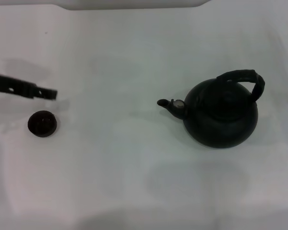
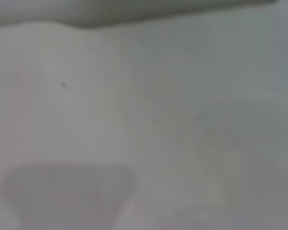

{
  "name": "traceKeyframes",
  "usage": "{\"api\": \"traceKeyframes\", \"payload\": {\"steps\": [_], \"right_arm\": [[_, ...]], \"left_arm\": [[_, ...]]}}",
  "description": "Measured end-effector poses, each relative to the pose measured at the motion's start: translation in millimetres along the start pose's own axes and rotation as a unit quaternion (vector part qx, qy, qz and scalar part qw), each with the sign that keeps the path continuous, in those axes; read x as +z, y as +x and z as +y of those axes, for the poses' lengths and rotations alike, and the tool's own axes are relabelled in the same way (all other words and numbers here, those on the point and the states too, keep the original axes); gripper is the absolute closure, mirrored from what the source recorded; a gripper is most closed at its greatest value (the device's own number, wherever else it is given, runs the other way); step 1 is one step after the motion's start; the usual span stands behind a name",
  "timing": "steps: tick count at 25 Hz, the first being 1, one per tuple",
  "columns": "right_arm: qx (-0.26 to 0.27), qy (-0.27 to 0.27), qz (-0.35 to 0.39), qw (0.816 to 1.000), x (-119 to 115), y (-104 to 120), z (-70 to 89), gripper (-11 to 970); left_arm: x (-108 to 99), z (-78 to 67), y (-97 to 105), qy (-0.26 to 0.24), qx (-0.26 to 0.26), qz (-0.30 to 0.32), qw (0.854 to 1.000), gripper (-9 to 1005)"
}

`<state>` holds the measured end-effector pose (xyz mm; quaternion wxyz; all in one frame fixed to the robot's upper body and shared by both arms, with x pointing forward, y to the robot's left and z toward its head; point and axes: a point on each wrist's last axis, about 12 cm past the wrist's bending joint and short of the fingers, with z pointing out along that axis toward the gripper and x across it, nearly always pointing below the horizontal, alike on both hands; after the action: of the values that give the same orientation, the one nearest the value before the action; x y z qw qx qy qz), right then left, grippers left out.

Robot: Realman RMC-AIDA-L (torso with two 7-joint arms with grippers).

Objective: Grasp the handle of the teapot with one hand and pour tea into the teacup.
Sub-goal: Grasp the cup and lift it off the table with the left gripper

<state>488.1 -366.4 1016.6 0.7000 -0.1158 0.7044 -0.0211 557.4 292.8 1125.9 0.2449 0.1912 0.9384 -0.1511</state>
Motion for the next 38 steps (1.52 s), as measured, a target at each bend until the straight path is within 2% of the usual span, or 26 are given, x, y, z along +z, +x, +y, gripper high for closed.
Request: {"api": "traceKeyframes", "payload": {"steps": [4,8,11,19,24,38], "right_arm": [[-0.001,0.001,0.001,1.000,-0.2,0.4,-0.3,115],[-0.001,0.002,0.002,1.000,-0.6,0.7,-0.5,115],[-0.001,0.003,0.004,1.000,-1.6,1.4,-0.8,115],[0.000,0.006,0.006,1.000,-3.5,2.4,-1.7,114],[0.000,0.008,0.006,1.000,-3.6,2.4,-2.2,114],[0.000,0.007,0.006,1.000,-1.7,1.9,-1.8,114]], "left_arm": [[4.1,-23.5,-5.3,-0.016,0.042,0.051,0.998,106],[6.4,-40.0,-6.7,-0.023,0.068,0.082,0.994,106],[5.0,-47.2,-8.0,-0.022,0.076,0.087,0.993,106],[2.0,-48.6,-4.6,-0.025,0.066,0.096,0.993,106],[-1.4,-43.8,0.8,-0.051,0.064,0.107,0.991,106],[2.6,-41.8,10.5,-0.049,0.059,0.121,0.990,107]]}}
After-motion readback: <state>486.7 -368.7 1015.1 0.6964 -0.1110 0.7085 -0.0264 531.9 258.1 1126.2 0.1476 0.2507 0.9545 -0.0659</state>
